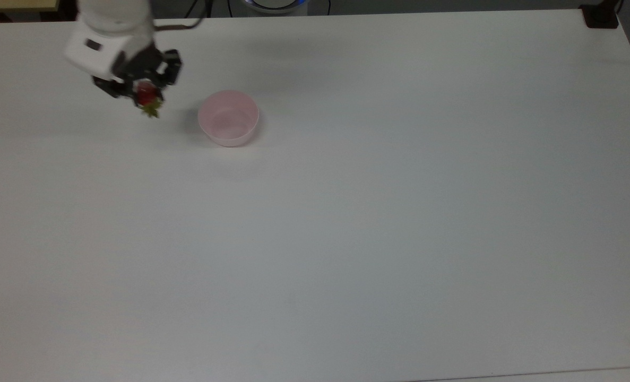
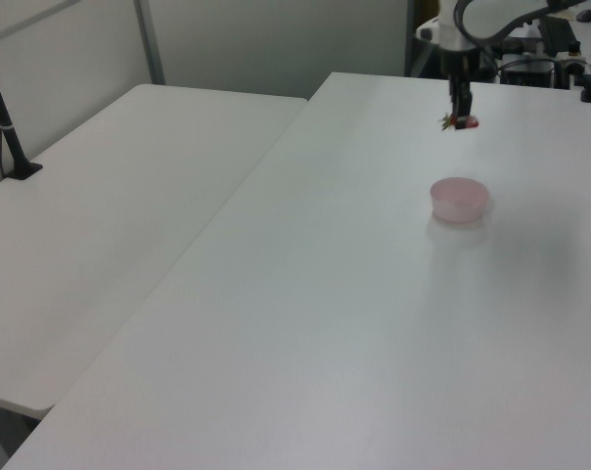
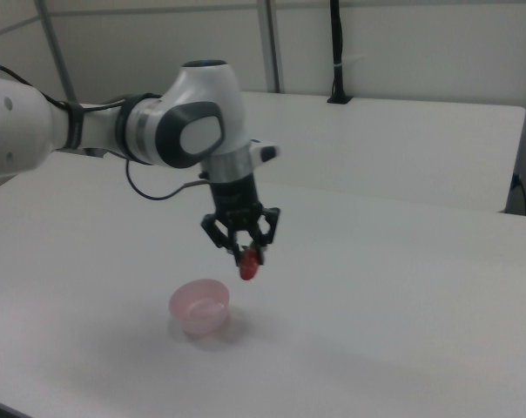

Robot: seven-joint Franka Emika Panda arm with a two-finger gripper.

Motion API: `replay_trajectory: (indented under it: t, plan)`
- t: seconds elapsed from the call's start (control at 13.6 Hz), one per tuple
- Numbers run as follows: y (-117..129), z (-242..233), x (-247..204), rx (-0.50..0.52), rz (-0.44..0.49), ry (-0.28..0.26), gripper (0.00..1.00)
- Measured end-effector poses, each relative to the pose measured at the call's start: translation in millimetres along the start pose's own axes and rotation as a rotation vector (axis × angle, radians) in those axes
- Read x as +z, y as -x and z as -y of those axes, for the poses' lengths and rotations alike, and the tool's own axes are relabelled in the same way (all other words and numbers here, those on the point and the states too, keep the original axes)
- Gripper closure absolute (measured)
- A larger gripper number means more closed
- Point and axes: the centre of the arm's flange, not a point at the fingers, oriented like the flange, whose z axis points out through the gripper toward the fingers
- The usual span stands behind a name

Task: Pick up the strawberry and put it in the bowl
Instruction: 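Lift the strawberry and carry it over the pink bowl, then lower the strawberry into the bowl, open the gripper and raise it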

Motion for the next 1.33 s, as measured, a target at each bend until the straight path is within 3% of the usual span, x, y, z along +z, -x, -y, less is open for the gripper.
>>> replay_trajectory:
  t: [0.29, 0.66, 0.88, 0.96, 1.11, 1.33]
  plan:
    - [-41, 77, 21, -0.038, 0.046, -0.039, 0.6]
    - [-42, 114, 68, -0.065, 0.137, -0.081, 0.59]
    - [-39, 108, 65, -0.009, 0.132, -0.076, 0.19]
    - [-42, 104, 50, 0.057, 0.107, -0.06, 0.03]
    - [-48, 92, -12, 0.145, 0.016, -0.019, 0.0]
    - [-26, 74, -117, 0.205, -0.049, 0.009, 0.0]
